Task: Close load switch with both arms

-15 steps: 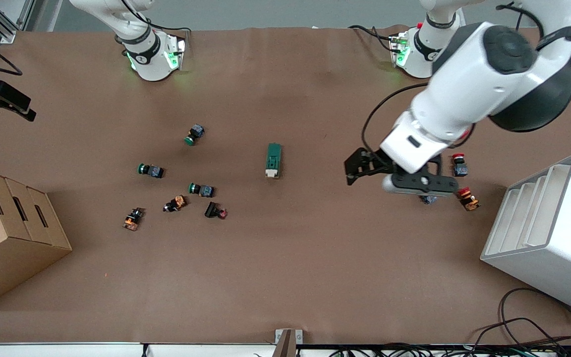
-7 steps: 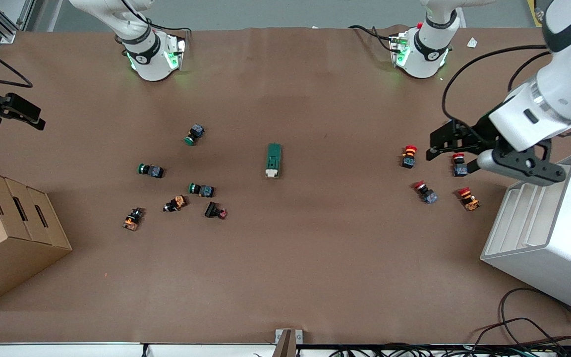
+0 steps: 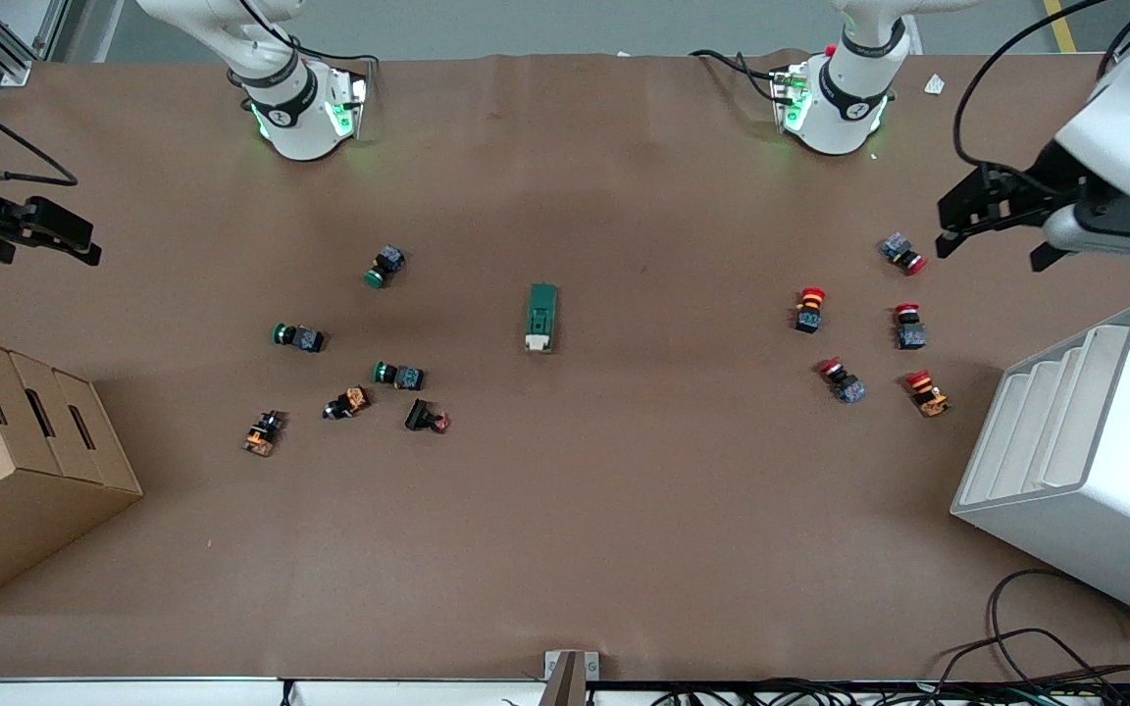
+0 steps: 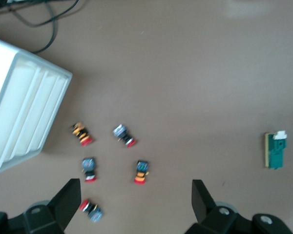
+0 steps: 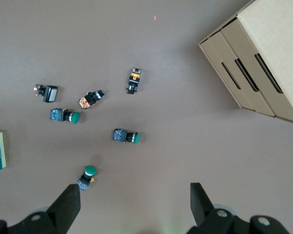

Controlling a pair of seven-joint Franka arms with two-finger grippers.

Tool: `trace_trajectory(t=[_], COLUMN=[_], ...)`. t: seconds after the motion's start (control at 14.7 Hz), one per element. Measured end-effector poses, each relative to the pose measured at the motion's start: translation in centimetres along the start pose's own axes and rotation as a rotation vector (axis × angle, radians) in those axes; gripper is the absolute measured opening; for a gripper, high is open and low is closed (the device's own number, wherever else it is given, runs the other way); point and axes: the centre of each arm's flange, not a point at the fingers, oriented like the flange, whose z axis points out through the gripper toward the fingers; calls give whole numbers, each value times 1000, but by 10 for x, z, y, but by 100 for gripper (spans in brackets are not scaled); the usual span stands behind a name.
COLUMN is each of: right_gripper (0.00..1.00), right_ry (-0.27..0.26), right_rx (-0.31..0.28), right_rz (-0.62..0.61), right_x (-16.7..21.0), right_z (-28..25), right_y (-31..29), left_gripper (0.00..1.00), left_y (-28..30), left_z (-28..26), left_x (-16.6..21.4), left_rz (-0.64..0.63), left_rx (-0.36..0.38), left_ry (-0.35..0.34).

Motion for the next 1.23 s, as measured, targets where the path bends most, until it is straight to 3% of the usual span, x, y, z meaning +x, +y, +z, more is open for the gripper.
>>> trace_trajectory(t=[0.27,0.48,0.82,1.23], right_gripper=[100,100,100,100], right_ry=[-8,-11,15,17], right_rx=[0,1,2,2], right_rz=[-14,-16,-17,-18], right_x=[-1,-8,-41,-43], right_z=[-1,-5,-27,-25], right_y=[0,0,1,1], left_gripper=[100,100,100,100], left_y=[-49,-52,-39,-15], left_z=[-2,-2,0,-1], left_x=[-12,-24,-49,-57], left_rz=[-78,-88,-75,-35], left_rx=[9,11,22,27], left_ry=[-54,-98,-67,-58])
